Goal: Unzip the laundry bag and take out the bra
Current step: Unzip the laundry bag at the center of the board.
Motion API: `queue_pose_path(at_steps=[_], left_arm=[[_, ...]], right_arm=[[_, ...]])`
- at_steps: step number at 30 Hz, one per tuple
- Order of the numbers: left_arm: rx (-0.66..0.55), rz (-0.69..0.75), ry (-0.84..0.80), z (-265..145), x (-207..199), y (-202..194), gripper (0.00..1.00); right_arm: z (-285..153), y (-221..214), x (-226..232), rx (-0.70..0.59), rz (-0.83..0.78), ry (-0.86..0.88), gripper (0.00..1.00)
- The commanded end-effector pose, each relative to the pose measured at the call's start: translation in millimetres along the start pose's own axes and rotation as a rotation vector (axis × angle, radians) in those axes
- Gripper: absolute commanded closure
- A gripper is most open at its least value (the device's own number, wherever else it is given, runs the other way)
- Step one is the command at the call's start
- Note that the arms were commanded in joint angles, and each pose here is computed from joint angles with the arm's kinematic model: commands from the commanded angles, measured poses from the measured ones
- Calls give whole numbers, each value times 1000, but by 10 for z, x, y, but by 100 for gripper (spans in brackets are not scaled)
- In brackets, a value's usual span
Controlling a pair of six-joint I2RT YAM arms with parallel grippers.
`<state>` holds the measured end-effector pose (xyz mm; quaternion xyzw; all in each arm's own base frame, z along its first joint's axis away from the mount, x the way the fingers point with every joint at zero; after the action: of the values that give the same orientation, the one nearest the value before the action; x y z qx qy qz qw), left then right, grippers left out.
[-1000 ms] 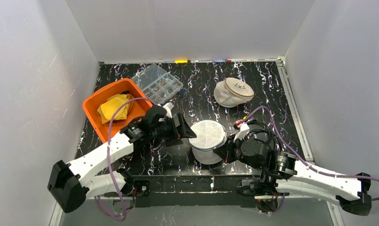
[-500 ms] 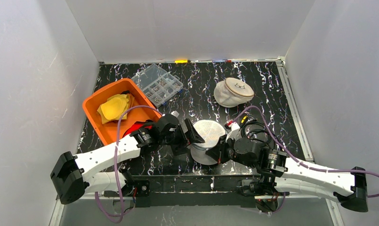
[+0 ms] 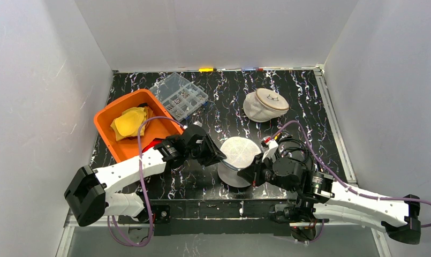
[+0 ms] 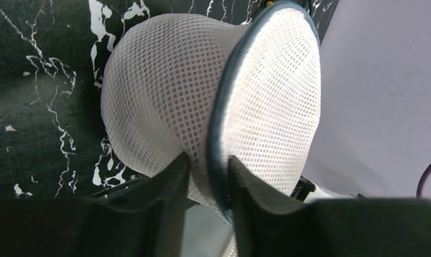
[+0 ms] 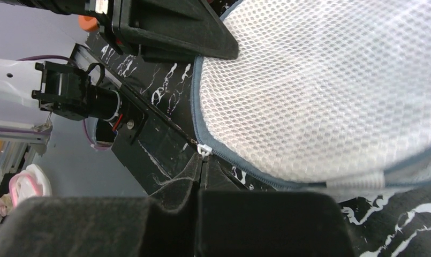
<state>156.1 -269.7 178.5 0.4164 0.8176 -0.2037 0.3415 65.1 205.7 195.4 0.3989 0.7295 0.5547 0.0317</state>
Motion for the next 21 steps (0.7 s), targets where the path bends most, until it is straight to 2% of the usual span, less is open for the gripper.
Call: queue_pose_path(at_steps=[1, 4, 5, 21], left_arm=[[-53, 3, -35, -23, -69, 105, 80], [-66, 6, -31, -40, -64, 120, 98], [-69, 7, -31, -45, -59, 123, 100], [-131, 13, -47, -177, -7, 183, 100]], right_arm=[[-123, 124, -10, -47, -7, -14, 99], [-170, 123, -41, -50, -7, -29, 99], [-182, 118, -51, -50, -5, -33, 99], [-296, 72, -226, -57, 42, -143, 99]])
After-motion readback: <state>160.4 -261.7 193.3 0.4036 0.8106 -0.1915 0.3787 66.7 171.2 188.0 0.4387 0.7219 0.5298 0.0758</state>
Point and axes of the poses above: each gripper's point midway between its finger pads, its own z axis out along the fingers, its own x axis along the line the jaws close on, y = z × x, the point moved 6 cm from there along -z, back along the fingers, and after that the axes turned 14 degrees about -z, right-handed, at the moved point
